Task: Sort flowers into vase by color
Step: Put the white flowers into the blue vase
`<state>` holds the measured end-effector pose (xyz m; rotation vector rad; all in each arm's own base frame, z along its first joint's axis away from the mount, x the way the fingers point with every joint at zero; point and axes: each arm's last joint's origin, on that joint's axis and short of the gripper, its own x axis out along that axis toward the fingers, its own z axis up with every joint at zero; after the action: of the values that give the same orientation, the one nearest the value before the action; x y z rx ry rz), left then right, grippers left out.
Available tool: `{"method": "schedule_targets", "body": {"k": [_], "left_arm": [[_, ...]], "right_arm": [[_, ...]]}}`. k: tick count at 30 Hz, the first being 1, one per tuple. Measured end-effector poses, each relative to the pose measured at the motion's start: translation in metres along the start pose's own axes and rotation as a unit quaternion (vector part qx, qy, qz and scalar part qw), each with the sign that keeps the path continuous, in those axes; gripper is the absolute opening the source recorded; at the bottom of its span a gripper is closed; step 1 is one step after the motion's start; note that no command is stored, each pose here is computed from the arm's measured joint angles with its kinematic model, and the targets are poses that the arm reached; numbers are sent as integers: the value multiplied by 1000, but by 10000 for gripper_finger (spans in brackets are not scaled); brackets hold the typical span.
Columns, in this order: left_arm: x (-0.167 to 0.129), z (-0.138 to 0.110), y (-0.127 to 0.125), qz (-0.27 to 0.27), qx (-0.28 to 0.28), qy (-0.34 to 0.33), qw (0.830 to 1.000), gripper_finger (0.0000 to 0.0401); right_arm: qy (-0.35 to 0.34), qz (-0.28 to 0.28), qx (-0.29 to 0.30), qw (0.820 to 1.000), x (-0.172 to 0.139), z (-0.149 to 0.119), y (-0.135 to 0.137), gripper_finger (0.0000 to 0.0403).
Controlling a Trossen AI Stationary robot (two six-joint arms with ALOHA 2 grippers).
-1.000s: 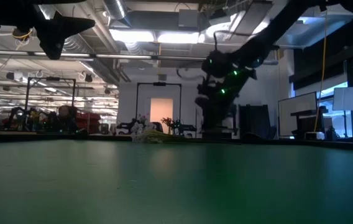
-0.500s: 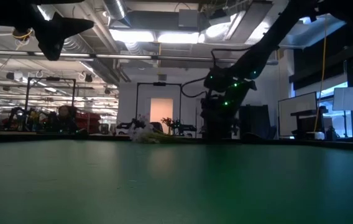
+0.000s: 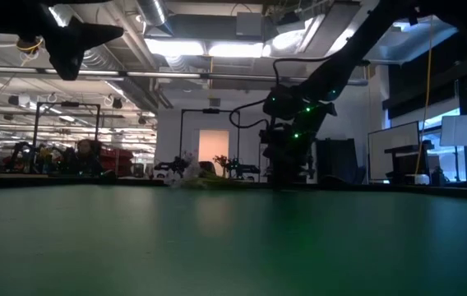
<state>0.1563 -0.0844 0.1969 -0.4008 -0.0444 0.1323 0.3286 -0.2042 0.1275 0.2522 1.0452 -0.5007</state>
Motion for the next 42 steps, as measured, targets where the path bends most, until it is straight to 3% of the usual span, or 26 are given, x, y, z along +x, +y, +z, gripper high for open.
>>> {"method": "schedule_targets", "body": {"k": [3,7,10,14,16,21,26,29,31,36,42], "left_arm": [[0,2,0,4,-10,-11,1000,206],[0,6,-2,-5,-22,-24,999,206],[0,7,-2,-9,-16,-28,999,206],[0,10,-3,-2,-14,-44,999,206],[-1,12,-3,-7,0,-53,999,206],[2,23,-3,-21,24,-94,995,206],[15,35,2,-24,40,-118,992,206],[30,43,-3,-43,71,-121,989,206],[40,48,-7,-57,92,-123,986,206],[67,59,-19,-76,131,-130,980,206],[78,63,-26,-91,137,-132,978,206]], "right_arm": [[-2,-2,-7,1000,0,1,7,20],[-26,12,-16,999,-11,5,27,23],[-101,46,-15,994,-44,21,52,25],[-213,87,-4,973,-99,39,82,10],[-280,125,4,952,-128,46,102,10],[-456,242,-28,856,-195,51,166,18],[-520,305,-79,794,-220,31,223,9],[-523,302,-91,792,-217,18,248,10],[-515,286,-86,803,-210,13,256,15],[-506,264,-79,818,-196,9,264,13],[-504,263,-79,819,-193,9,265,16]]}}
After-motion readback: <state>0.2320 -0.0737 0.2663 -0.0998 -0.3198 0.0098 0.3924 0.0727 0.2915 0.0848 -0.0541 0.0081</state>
